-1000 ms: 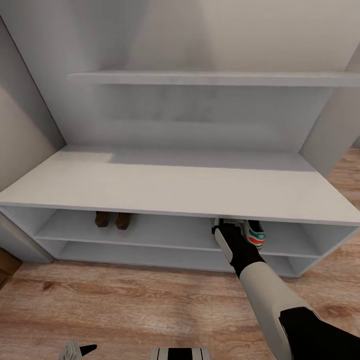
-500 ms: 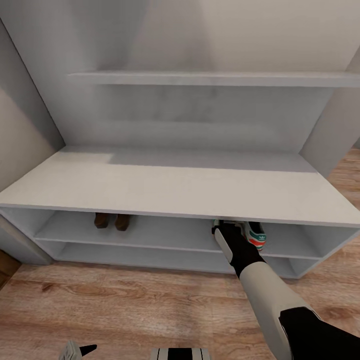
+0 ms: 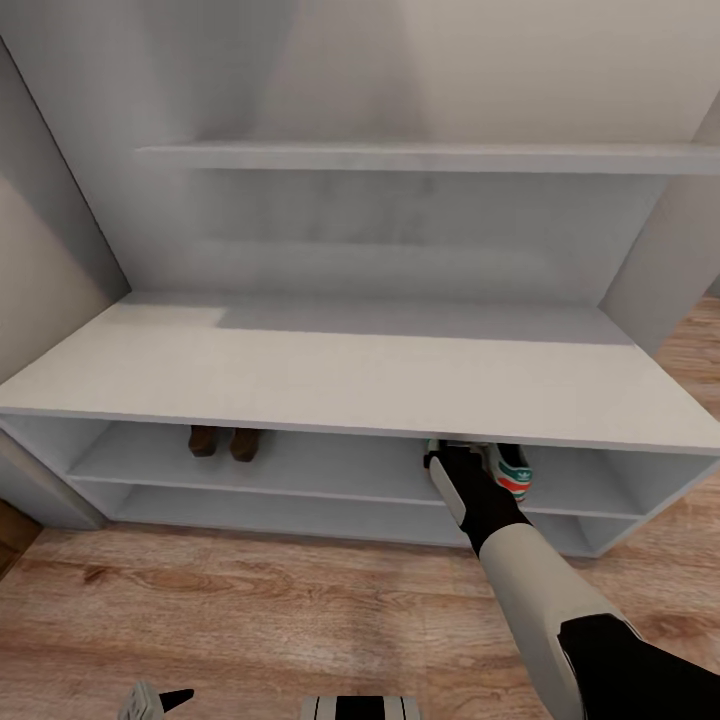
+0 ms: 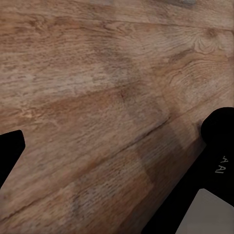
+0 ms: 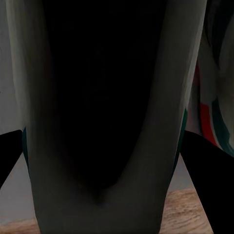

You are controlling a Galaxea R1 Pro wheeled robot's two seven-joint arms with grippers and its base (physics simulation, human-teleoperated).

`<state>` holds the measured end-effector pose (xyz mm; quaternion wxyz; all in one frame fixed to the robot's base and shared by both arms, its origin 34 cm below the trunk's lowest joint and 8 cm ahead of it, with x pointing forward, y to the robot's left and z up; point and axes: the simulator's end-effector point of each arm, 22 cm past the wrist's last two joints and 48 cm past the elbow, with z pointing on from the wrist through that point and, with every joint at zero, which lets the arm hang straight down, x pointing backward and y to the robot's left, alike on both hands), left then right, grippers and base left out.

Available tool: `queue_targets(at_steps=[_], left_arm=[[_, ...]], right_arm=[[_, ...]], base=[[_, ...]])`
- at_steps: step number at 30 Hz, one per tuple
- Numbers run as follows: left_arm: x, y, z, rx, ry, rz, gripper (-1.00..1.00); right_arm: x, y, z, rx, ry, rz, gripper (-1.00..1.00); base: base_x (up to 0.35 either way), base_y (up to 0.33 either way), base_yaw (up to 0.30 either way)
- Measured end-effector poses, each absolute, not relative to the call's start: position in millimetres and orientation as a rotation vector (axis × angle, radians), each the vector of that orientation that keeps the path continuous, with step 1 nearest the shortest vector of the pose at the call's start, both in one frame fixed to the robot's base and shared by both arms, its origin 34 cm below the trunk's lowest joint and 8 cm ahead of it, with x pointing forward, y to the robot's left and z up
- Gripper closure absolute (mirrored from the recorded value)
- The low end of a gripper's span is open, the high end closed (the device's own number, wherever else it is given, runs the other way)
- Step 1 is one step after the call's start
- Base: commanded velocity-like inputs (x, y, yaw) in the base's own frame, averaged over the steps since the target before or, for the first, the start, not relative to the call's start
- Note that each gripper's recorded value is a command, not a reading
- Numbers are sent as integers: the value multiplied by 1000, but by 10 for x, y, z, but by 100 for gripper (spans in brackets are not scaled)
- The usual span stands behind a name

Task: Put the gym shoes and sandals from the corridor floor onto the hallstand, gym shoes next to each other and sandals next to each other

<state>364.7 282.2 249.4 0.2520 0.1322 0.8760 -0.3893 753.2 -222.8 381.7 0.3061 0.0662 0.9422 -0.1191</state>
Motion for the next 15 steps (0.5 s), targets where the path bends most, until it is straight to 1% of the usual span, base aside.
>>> queue_targets(at_steps=[15], left_arm=[[3647,2822,2494,360,2383,-1059,-100]], right_arm=[[7533,-2272,3816,178,2492,-323,-100]], base=[[0,0,0]])
